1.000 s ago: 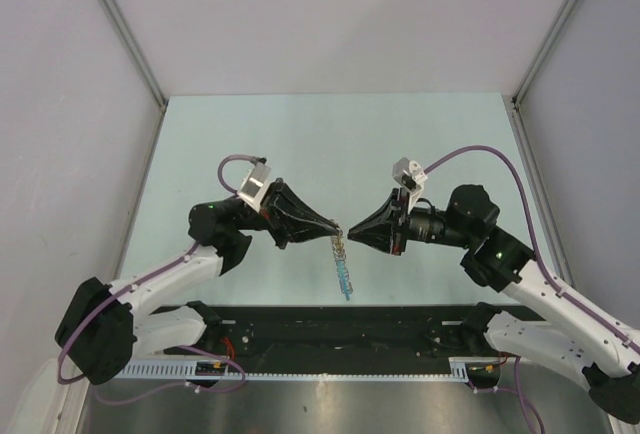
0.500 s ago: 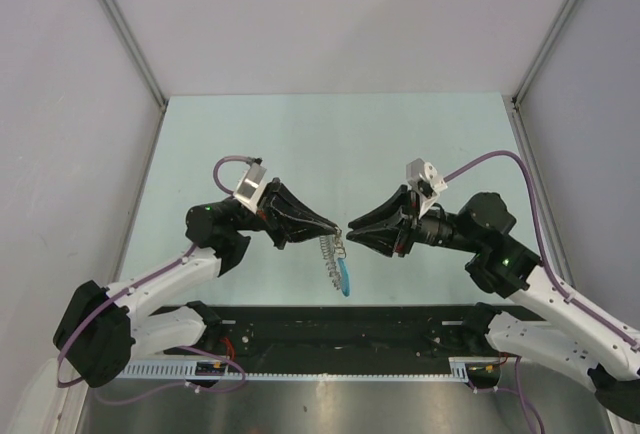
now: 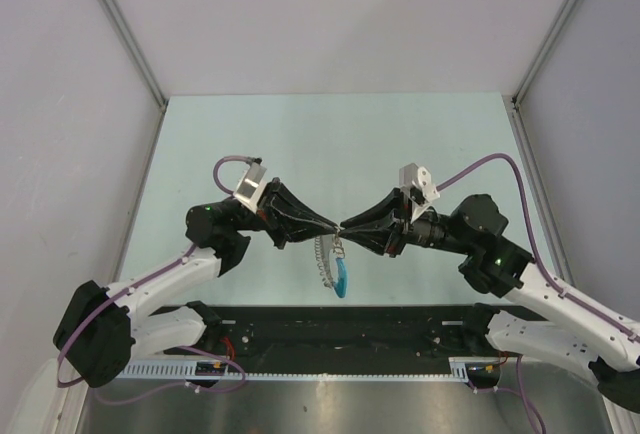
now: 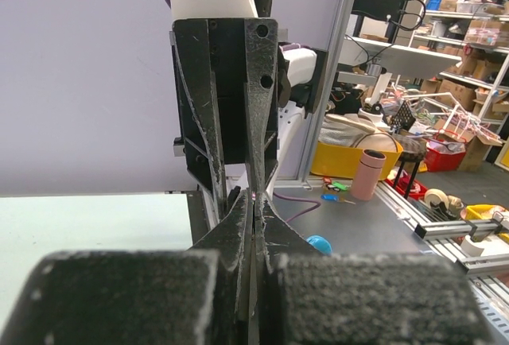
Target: Remove the keys from the keyring
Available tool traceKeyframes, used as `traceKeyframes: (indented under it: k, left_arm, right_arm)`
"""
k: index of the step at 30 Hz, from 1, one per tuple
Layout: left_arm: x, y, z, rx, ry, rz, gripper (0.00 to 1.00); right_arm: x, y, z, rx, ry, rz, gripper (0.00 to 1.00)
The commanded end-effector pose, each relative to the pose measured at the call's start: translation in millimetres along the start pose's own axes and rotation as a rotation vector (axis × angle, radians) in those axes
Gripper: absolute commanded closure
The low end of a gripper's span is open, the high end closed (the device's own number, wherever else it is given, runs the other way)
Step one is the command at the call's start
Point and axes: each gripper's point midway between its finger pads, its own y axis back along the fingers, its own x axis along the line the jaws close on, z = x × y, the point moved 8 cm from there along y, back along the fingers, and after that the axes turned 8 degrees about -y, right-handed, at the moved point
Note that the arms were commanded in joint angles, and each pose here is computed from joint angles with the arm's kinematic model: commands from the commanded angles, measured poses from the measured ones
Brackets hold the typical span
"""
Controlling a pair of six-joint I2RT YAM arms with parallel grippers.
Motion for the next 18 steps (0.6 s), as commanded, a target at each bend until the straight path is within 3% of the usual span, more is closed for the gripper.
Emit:
traceKeyframes:
  k: [1,6,8,9,14,17,18]
  left_arm:
    - [-6.7,-3.7,18.7,-0.076,-0.095,-0.024,0.99]
    - [-6.9,-3.1,16.3,-0.071,-0.079,-0.028,0.99]
    - [-6.6,-2.8,15.2,-0.071,-0.073,-0.027,1.0]
    - [-6.2,-2.3,13.7,-0.067,-0.068,-0.025,1.0]
    - [-0.1,-3.5,10.7,-0.037,-0.06,-0.004,0.99]
    - [10.0,-4.1,4.5,0.022,-0.031,0.048,0.79]
    - [12.7,-4.1,2.2,0.048,-0.002,0.07,0.67]
  right_arm:
    - [-1.0,-5.0,8.9,-0.05,0.072,-0.011,0.76]
    - [-3.2,-9.3,7.2,-0.048,0.098,-0.012,0.78]
    - [-4.2,-11.2,7.4,-0.052,0.11,-0.01,0.85]
    - [-4.0,-11.5,6.7,-0.049,0.117,-0.001,0.98]
    - [-3.3,-7.6,3.6,-0.023,0.154,0.004,1.0]
    - [-2.6,1.5,2.0,0.004,0.164,-0.015,1.0]
    - [-2.1,5.7,2.2,0.012,0.169,-0.019,1.0]
